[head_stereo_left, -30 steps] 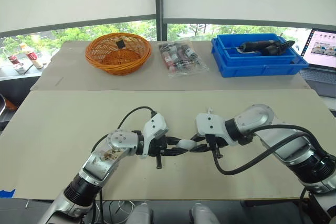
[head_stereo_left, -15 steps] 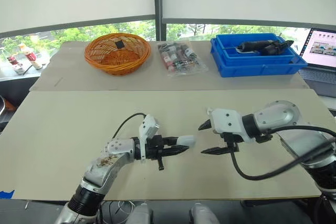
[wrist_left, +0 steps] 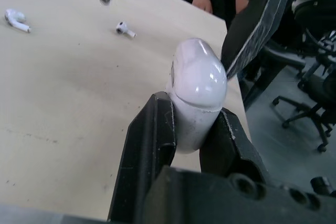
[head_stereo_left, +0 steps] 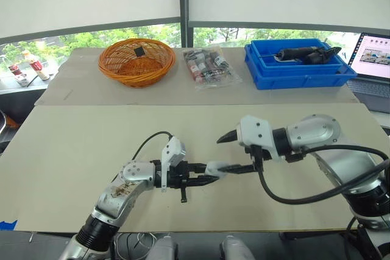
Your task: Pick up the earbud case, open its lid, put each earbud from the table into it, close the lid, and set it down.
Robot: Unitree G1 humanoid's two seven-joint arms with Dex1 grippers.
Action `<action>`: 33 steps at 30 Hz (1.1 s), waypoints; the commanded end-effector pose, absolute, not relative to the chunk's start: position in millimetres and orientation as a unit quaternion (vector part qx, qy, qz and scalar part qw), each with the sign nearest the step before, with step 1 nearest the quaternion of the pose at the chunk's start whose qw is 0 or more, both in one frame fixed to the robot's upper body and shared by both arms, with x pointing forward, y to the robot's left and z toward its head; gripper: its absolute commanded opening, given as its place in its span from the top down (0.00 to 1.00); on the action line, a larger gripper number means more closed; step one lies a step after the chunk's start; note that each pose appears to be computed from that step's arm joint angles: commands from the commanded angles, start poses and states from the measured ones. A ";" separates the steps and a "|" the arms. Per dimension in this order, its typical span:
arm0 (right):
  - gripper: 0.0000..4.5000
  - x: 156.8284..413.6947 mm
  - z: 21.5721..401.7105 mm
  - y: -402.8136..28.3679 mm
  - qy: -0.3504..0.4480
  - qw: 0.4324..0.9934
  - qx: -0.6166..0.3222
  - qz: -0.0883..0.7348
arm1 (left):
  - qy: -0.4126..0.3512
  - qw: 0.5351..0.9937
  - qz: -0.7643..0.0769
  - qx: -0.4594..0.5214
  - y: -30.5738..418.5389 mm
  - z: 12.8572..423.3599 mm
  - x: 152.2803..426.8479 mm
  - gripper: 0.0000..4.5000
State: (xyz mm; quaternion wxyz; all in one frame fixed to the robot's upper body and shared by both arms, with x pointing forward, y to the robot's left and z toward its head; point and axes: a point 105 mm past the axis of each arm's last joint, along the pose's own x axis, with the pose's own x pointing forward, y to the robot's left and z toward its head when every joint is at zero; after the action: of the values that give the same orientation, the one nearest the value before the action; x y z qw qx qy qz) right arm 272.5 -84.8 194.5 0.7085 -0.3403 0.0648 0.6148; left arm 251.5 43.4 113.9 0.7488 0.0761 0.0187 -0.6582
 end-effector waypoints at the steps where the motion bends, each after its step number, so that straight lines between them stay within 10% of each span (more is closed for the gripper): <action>1: 0.15 273.8 212.3 -85.2 0.045 0.722 -0.331 0.606 | 0.001 0.741 -0.667 0.081 40.6 117.7 246.4 0.87; 9: 0.15 254.1 210.7 -102.5 0.059 0.722 -0.300 0.621 | -0.019 0.787 -0.613 0.070 51.6 119.2 263.9 0.87; 22: 0.15 231.9 141.6 -241.4 0.052 0.906 -0.239 0.347 | -0.058 0.869 -0.487 0.073 95.0 121.4 287.4 0.87; 33: 0.15 185.3 97.9 -318.6 0.119 0.949 -0.201 0.212 | -0.054 0.878 -0.469 0.074 107.9 119.0 292.5 0.87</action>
State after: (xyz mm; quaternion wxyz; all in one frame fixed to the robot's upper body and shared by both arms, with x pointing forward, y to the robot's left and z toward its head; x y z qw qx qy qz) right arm 187.7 -310.4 90.5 0.9444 -0.1959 0.1318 0.2289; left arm 290.3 103.2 108.8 0.8768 0.0670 -0.0295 -0.4752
